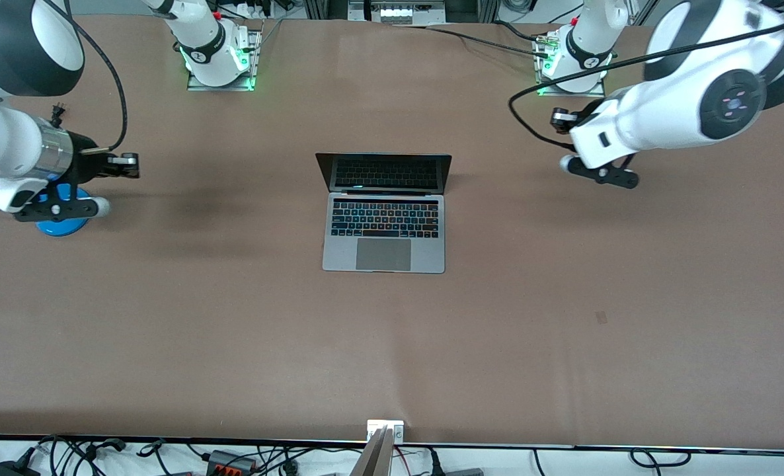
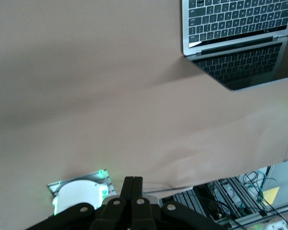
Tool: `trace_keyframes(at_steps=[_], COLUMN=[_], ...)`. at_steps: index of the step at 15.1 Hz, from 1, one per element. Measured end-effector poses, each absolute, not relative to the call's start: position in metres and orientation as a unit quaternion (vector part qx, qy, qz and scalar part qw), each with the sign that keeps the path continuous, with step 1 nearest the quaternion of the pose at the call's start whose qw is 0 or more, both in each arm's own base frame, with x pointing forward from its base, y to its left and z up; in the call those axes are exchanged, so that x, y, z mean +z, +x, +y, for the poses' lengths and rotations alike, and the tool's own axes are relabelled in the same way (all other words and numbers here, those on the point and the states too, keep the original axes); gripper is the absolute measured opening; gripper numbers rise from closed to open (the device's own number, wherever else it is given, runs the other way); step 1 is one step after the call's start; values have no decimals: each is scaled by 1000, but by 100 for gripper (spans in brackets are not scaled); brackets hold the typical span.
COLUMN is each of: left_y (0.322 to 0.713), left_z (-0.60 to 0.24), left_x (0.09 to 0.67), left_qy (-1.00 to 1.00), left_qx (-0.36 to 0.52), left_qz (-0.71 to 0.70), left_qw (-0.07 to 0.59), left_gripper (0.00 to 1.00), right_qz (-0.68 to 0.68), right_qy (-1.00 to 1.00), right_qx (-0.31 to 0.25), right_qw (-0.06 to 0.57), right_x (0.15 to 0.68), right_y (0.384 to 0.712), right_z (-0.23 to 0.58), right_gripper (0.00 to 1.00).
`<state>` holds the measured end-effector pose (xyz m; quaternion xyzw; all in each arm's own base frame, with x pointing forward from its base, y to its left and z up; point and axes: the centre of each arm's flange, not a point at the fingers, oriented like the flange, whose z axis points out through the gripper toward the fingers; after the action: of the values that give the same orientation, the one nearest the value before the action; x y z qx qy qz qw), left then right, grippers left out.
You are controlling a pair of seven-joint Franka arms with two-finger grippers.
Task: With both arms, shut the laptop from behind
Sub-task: 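Move both grippers toward the laptop lid's back edge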
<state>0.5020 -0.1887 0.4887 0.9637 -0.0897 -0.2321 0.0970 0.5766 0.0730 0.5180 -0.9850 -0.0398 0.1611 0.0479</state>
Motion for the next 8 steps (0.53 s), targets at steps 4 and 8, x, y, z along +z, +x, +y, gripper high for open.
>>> trace_keyframes(at_steps=[4,8], left_y=[484,465], left_z=[-224,-261], left_x=[463,427], left_qy=[968,976], left_qx=[-211,-179], left_qz=[-91,-79], left_qw=[96,98], left_gripper=[1,1], right_qz=[-45,-26], right_qy=[-982,-984], right_qx=[177,174], right_qw=[49,24], right_x=[512,503], right_y=[558,531], right_z=[113,195], right_gripper=[1,1])
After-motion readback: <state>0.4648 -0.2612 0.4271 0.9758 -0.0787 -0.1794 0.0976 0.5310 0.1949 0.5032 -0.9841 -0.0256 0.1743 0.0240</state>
